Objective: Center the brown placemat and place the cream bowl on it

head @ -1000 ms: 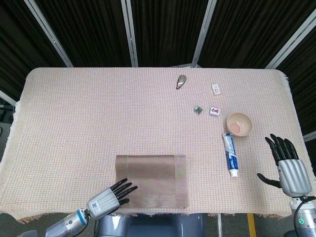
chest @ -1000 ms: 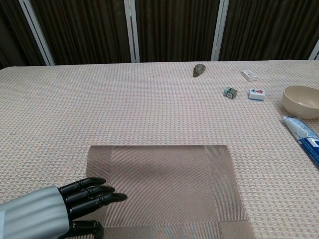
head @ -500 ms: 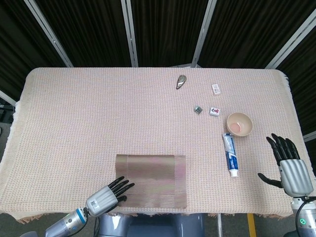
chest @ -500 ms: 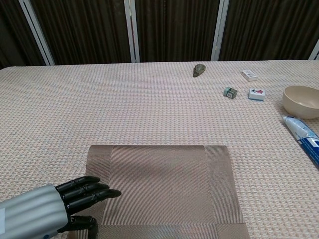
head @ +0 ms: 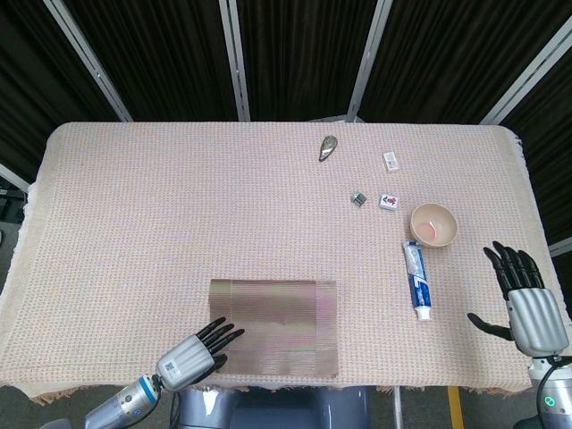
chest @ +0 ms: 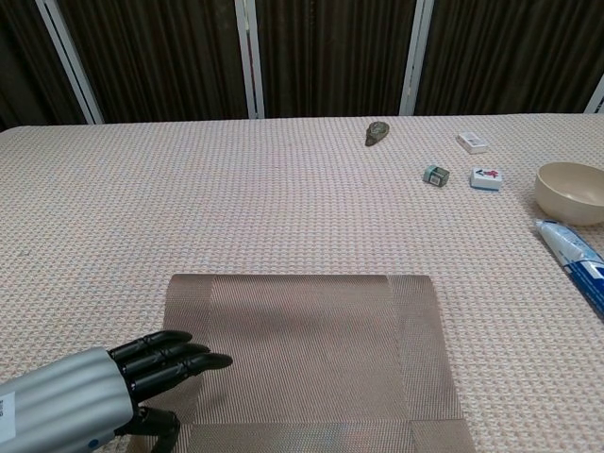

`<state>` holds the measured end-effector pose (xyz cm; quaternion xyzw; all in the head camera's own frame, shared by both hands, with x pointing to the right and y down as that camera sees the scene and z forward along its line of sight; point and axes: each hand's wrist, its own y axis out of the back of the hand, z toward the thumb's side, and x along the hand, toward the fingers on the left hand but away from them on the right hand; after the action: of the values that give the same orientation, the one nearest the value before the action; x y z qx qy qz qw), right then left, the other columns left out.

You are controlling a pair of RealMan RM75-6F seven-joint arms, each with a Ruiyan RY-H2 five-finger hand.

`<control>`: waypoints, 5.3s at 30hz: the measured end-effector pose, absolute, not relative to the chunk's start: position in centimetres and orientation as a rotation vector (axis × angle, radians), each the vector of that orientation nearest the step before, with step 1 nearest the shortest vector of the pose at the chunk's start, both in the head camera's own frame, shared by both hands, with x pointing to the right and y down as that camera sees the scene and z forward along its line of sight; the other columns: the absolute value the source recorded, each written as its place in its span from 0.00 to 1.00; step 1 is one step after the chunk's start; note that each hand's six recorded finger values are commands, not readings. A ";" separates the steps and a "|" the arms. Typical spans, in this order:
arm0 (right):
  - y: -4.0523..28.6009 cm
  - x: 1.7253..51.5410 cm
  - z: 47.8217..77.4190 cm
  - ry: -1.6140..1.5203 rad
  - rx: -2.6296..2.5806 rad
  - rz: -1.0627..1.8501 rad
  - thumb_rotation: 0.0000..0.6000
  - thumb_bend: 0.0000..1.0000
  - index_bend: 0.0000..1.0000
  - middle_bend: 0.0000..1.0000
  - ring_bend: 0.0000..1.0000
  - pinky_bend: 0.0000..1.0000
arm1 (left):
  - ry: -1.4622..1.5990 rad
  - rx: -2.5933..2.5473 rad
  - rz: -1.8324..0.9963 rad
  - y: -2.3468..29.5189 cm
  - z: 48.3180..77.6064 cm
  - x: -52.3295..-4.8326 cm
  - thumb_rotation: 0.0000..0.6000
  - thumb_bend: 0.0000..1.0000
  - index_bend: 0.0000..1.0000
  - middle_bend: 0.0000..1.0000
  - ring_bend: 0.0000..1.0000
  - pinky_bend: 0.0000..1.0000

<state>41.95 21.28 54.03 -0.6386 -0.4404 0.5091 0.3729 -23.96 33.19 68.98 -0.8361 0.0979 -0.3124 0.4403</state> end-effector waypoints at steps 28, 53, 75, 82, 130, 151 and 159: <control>21.3 41.9 53.9 -1.124 -1.620 1.304 1.00 0.00 0.00 0.00 0.00 0.00 | 1.345 -2.328 -0.908 14.1 65.1 -23.5 1.00 0.57 0.68 0.00 0.00 0.00; 22.0 40.8 55.0 -1.052 -1.638 1.317 1.00 0.00 0.00 0.00 0.00 0.00 | 1.403 -1.830 -1.240 10.0 64.5 -38.2 1.00 0.00 0.00 0.00 0.00 0.00; 20.6 25.7 61.4 -0.383 -1.901 1.018 1.00 0.00 0.06 0.00 0.00 0.00 | 1.133 -1.469 -1.406 17.7 54.7 -41.1 1.00 0.00 0.00 0.00 0.00 0.00; 20.7 19.7 64.1 -0.226 -1.915 0.907 1.00 0.00 0.09 0.00 0.00 0.00 | 1.110 -1.462 -1.414 18.2 54.2 -40.9 1.00 0.00 0.00 0.00 0.00 0.00; 20.8 9.5 70.3 -0.207 -1.908 0.837 1.00 0.24 0.13 0.00 0.00 0.00 | 1.094 -1.537 -1.447 17.6 55.3 -41.6 1.00 0.00 0.00 0.00 0.00 0.00; 20.5 11.3 71.7 -0.133 -1.818 0.861 1.00 0.29 0.23 0.00 0.00 0.00 | 1.082 -1.550 -1.447 17.8 55.3 -41.5 1.00 0.00 0.00 0.00 0.00 0.00; 20.2 11.5 71.8 -0.170 -1.840 0.861 1.00 0.38 0.53 0.06 0.00 0.00 | 1.077 -1.554 -1.447 17.9 55.3 -41.4 1.00 0.00 0.00 0.00 0.00 0.00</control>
<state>11.50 20.21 71.82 -0.7688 -0.0712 0.3595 0.5241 -41.39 17.85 55.33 -0.6059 0.4201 -0.5644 0.3712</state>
